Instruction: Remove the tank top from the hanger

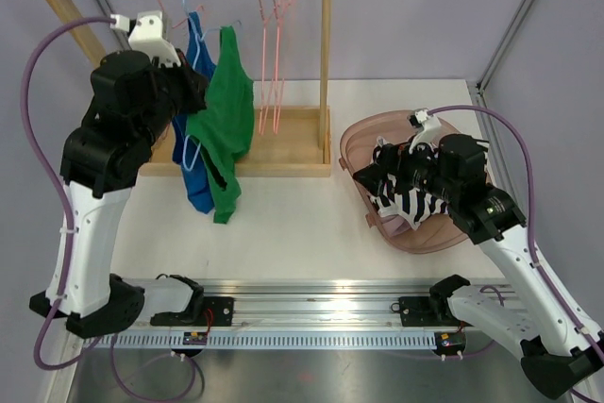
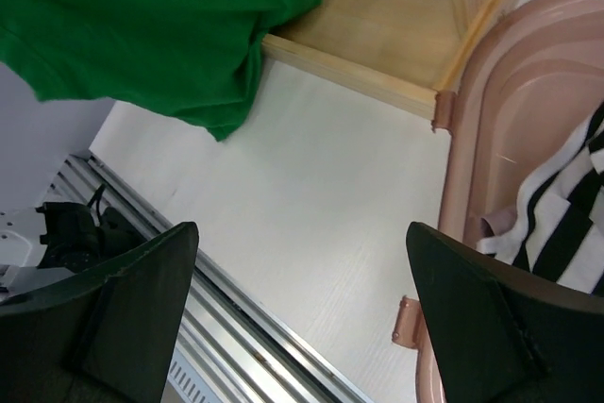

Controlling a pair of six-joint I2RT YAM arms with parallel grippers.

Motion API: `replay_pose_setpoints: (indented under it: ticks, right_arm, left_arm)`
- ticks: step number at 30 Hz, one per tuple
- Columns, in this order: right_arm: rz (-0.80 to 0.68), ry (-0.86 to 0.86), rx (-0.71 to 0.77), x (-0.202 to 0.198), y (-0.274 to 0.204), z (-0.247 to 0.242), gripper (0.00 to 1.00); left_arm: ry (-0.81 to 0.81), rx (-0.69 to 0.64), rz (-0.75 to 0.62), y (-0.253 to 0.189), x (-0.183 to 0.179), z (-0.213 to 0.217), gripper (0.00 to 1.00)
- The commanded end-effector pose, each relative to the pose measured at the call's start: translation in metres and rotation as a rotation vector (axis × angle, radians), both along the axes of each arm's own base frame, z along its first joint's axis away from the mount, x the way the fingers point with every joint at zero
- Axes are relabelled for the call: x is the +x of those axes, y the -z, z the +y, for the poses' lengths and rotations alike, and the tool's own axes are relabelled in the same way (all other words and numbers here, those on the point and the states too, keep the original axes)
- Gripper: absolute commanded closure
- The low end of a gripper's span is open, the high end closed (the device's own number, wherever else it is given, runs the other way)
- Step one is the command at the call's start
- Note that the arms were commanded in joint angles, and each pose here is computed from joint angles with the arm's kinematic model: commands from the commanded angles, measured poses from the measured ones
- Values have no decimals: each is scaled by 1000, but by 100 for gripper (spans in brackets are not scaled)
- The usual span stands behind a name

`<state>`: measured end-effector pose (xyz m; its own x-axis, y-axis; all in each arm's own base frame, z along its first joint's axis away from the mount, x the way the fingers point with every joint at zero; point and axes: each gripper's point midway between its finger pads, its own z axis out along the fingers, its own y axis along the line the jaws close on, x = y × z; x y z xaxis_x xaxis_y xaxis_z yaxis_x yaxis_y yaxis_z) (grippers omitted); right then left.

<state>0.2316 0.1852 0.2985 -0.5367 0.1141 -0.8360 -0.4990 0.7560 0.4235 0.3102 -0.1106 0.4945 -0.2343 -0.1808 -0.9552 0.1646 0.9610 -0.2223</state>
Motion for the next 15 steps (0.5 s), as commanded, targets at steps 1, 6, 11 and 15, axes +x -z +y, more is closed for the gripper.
replay_pose_setpoints:
  ticks: [1,6,11,15]
  right_arm:
    - [-67,-111,132,-8,-27,21,1]
    - [-40,-247,266,-21,-24,46,1]
    - [-3,-249,406,-10,-4,61,1]
    - [38,-271,490,-6,16,78,1]
  left_arm:
    - [47,-88,-31,5,-25,-5,100]
    - [133,-155,-9,43,-72,-6,100]
    - [179,-221,50,97,-107,-5,100]
    - [271,-271,140,147,-130,-18,100]
